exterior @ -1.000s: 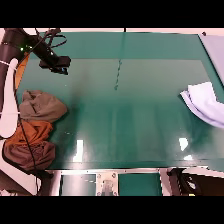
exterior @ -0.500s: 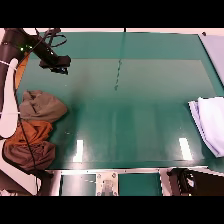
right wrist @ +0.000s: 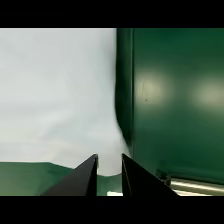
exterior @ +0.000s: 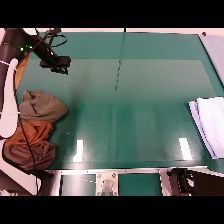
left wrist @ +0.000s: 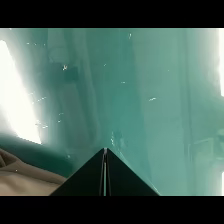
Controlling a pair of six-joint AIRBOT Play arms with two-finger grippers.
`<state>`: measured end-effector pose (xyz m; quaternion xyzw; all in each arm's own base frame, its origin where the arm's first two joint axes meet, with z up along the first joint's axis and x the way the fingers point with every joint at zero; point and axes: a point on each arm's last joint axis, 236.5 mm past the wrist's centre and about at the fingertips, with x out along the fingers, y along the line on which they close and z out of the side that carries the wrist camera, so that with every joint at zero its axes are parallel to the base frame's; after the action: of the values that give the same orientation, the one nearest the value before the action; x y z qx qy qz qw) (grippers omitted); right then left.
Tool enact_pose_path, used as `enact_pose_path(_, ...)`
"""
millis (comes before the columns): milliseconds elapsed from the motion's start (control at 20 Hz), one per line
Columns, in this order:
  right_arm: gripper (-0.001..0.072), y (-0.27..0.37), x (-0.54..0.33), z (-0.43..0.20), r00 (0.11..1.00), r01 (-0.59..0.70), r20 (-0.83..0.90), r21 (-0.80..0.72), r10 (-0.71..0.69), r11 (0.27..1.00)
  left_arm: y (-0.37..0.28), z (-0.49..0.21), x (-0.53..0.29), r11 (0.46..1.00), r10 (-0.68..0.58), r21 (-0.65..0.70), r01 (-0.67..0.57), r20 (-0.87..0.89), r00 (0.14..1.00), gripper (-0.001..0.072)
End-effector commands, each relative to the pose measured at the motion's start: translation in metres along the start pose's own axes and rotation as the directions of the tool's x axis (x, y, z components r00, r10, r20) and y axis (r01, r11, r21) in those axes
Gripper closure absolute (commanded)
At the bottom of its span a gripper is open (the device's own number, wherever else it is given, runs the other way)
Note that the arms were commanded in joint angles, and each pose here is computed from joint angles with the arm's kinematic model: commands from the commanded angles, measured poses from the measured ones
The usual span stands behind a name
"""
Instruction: Fold the shirts.
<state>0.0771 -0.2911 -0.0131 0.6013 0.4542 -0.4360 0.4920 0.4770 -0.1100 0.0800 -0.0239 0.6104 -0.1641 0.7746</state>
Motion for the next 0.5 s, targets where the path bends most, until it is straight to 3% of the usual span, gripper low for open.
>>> enact_pose_path(0,0.067,0.062,-0.036,-0.015,0.999,-0.038,0.006,-0.1,0.038,0.994,-0.003,0.001,-0.012,0.999,0.001,0.033,-0.002,0.022,1.0,0.0688)
enact_pose_path(150,0.0699,0.168,-0.042,-0.049,0.987,-0.125,0.032,-0.446,0.155,0.886,-0.011,0.002,-0.039,0.999,0.003,0.047,-0.006,0.078,0.997,0.0688)
enact_pose_path(300,0.0699,0.242,-0.029,-0.126,0.98,-0.119,0.022,-0.739,0.2,0.663,-0.02,-0.012,-0.055,1.0,-0.003,0.024,0.001,0.086,0.996,0.0689)
enact_pose_path(450,0.0699,0.27,-0.004,-0.219,0.974,-0.135,-0.036,-0.886,0.224,0.444,-0.037,-0.052,-0.048,1.0,-0.016,0.012,0.016,0.026,1.0,0.0689)
